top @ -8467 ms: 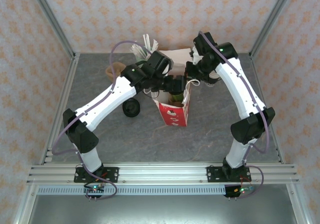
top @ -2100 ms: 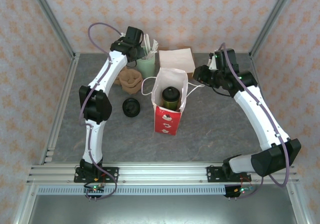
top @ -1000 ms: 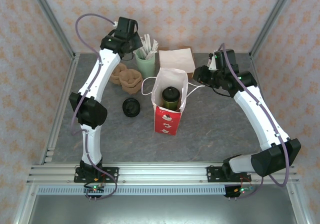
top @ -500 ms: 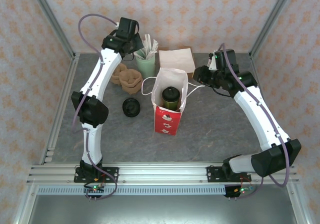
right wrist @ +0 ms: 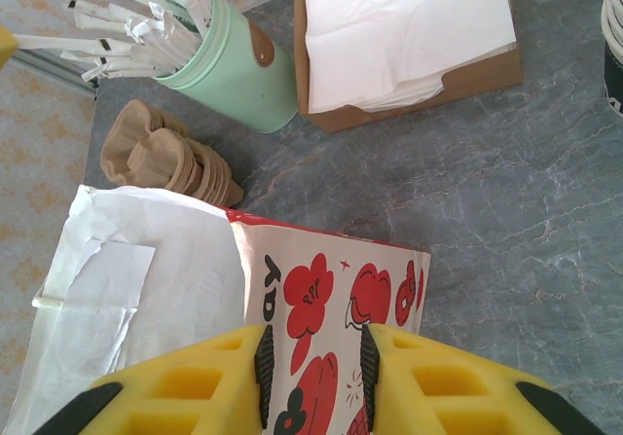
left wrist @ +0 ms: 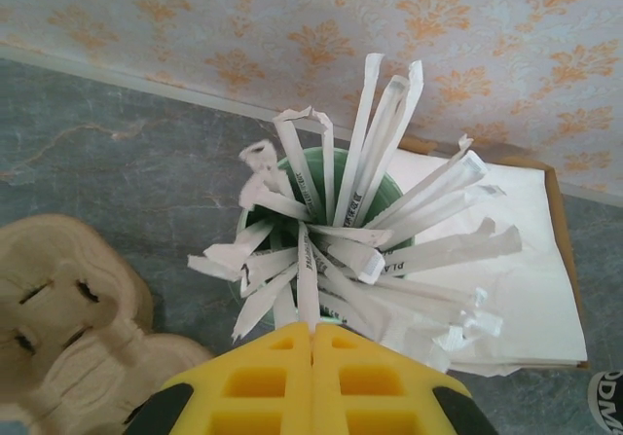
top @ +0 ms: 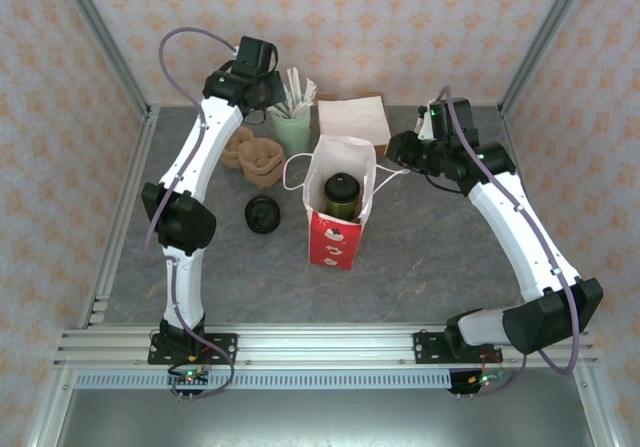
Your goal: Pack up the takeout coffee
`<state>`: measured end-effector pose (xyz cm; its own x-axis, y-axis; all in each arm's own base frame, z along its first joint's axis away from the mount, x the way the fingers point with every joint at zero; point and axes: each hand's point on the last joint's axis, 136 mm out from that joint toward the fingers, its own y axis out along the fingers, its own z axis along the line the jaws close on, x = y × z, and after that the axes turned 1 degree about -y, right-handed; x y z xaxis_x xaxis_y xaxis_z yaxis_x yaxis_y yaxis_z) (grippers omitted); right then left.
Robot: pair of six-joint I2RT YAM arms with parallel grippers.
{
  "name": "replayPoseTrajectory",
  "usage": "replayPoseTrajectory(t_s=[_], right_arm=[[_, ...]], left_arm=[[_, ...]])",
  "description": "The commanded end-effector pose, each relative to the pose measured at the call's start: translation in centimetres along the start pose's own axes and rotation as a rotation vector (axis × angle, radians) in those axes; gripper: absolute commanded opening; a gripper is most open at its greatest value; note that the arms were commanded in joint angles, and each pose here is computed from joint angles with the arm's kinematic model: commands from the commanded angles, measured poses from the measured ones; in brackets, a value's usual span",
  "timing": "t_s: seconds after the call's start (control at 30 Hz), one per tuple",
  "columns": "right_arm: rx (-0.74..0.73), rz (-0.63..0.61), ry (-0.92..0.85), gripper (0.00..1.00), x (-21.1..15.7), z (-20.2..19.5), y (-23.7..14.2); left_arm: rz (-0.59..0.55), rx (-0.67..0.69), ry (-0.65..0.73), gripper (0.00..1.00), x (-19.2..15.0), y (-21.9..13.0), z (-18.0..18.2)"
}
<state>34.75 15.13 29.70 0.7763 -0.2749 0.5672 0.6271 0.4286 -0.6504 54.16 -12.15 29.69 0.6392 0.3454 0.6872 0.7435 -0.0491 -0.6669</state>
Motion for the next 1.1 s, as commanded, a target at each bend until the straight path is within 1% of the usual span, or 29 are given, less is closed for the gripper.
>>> replayPoseTrajectory(t_s=[0.0, 0.1, 0.27, 0.37, 0.47, 0.57, 0.7, 0.83, 1.0, 1.07], right_arm=[[0.003, -0.066, -0.029, 0.32, 0.9, 0.4, -1.3], [0.002, -0.096, -0.033, 0.32, 1.4, 0.5, -1.9], [-0.001, -0.146, -0.042, 0.32, 2.3, 0.7, -2.9], [-0.012, -0.171, -0.050, 0.32, 2.8, 0.7, -3.5], [-0.037, -0.210, -0.051, 0.32, 3.3, 0.3, -4.3], [-0.081, -0.252, -0.058, 0.32, 4.1, -0.3, -5.1], [-0.158, -0.309, -0.060, 0.34, 5.5, -1.6, -6.0], [-0.214, -0.329, -0.077, 0.34, 6.8, -2.0, -5.7], [-0.248, -0.359, -0.103, 0.34, 9.0, -1.8, -5.0], [-0.252, -0.361, -0.114, 0.34, 10.0, -1.6, -4.1]], left_arm=[[-0.092, -0.040, 0.045, 0.01, 2.5, -7.9, -0.4], [-0.127, -0.063, 0.067, 0.01, 2.8, -11.7, -0.2], [-0.165, -0.062, 0.083, 0.01, 2.7, -16.2, 1.0], [-0.193, -0.086, 0.091, 0.01, 2.7, -19.1, 1.3], [-0.221, -0.123, 0.112, 0.01, 2.6, -22.0, 1.1], [-0.242, -0.212, 0.153, 0.02, 2.0, -25.1, -0.1], [-0.261, -0.303, 0.254, 0.02, 0.2, -29.1, -1.9], [-0.224, -0.411, 0.331, 0.02, -2.5, -32.0, -3.5], [-0.148, -0.513, 0.439, 0.02, -6.5, -33.8, -5.2], [-0.112, -0.512, 0.494, 0.02, -8.2, -33.8, -5.3]])
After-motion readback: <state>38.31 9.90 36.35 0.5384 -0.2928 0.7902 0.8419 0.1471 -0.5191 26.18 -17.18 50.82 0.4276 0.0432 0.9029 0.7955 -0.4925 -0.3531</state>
